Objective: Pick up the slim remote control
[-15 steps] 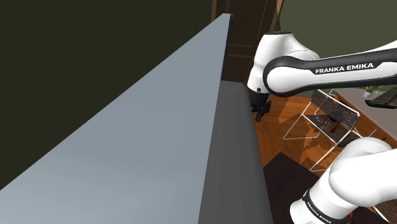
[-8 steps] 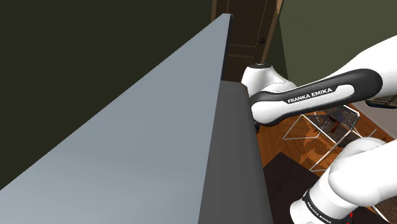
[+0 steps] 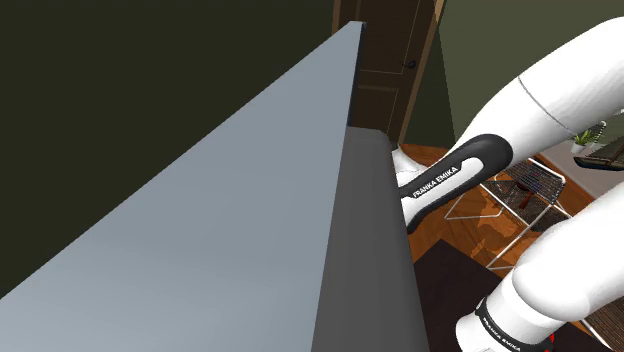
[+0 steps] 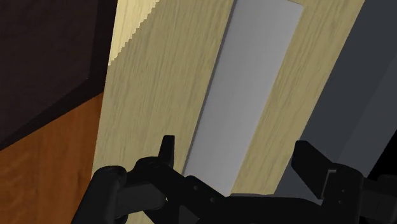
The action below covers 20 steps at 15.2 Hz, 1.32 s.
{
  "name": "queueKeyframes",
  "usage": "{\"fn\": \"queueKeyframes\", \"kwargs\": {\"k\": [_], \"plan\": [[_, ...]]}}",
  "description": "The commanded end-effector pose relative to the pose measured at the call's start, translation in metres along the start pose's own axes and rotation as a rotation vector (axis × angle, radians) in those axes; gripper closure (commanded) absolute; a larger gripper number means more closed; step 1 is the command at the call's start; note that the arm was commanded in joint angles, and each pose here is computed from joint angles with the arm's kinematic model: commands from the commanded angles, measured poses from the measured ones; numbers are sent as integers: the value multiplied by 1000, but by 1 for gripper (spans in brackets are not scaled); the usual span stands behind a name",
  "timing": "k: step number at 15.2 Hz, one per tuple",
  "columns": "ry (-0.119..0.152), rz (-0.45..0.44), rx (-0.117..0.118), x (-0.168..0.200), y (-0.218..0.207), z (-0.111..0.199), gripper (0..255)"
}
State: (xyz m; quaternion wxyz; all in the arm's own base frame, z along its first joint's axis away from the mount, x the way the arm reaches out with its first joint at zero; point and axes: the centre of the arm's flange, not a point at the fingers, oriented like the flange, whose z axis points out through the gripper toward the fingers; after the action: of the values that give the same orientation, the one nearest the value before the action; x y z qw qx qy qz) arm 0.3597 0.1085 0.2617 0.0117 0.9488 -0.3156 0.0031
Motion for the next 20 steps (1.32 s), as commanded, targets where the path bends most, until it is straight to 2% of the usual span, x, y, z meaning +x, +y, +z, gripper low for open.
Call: {"fn": "queueKeyframes", "kwargs": {"k": [1,8,10,11,20], "plan": [[-5,29,2,-4,-5,18,0],[-5,29,2,-5,-6,58,0],[-5,29,2,-5,-6,58,0],[-5,30,2,-4,-5,59,255],[-5,29,2,-5,-6,58,255]]}}
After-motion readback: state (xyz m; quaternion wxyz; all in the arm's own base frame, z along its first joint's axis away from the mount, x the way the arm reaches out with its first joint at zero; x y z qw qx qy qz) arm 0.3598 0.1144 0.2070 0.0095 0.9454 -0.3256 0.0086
